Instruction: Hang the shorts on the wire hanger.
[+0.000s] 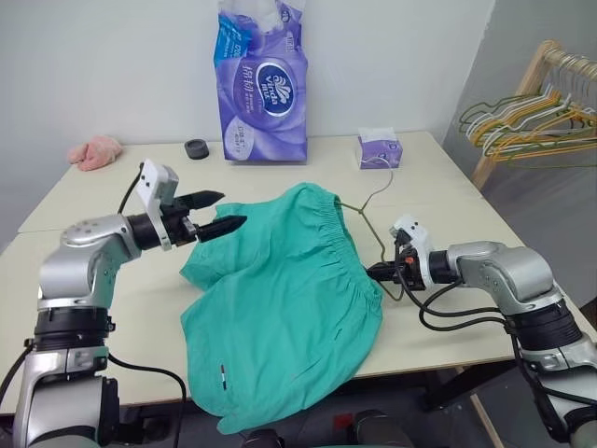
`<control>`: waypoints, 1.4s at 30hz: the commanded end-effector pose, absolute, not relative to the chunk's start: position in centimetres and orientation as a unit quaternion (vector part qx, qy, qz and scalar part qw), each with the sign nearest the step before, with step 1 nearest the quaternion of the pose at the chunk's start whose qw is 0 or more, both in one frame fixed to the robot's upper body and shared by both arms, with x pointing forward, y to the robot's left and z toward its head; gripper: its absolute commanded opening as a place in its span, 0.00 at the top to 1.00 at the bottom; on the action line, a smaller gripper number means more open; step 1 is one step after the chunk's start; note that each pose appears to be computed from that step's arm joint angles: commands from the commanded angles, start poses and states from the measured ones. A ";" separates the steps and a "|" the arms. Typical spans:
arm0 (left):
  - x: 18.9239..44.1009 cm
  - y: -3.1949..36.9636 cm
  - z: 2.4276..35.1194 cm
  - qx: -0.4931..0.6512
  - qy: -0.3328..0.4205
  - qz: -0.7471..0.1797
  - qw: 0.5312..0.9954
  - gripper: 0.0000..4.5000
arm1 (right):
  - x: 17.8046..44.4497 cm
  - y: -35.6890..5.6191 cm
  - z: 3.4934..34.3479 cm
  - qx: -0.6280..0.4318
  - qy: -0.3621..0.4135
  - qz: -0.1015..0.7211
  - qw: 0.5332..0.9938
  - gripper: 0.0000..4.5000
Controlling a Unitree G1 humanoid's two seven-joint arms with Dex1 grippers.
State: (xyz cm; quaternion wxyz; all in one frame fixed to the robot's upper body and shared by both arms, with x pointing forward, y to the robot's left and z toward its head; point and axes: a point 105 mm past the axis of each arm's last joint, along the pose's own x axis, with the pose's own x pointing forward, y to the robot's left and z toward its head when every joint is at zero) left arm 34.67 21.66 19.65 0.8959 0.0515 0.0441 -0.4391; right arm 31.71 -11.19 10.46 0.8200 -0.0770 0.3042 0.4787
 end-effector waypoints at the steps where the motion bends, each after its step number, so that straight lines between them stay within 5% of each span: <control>1: 34.3 20.9 22.9 0.073 0.005 -0.474 0.877 0.00 | 31.2 -10.3 11.5 -0.163 0.254 0.506 0.808 1.00; 5: 34.6 20.8 23.5 0.109 0.025 -0.504 0.857 0.00 | 30.6 -10.1 11.0 -0.239 0.228 0.522 0.787 1.00; 11: 33.8 19.5 20.1 0.201 0.102 -0.571 0.789 0.00 | 30.6 -9.7 11.1 -0.356 0.168 0.530 0.751 1.00; 26: 31.4 16.8 14.1 0.278 0.157 -0.650 0.690 0.00 | 29.9 -8.6 12.4 -0.402 0.116 0.541 0.729 1.00; 33: 32.3 15.7 13.6 0.260 0.136 -0.646 0.705 0.37 | 29.3 -8.1 13.0 -0.403 0.102 0.553 0.722 1.00; 42: 31.8 14.9 13.0 0.255 0.133 -0.652 0.701 0.67 | 28.9 -7.6 13.5 -0.413 0.089 0.568 0.707 1.00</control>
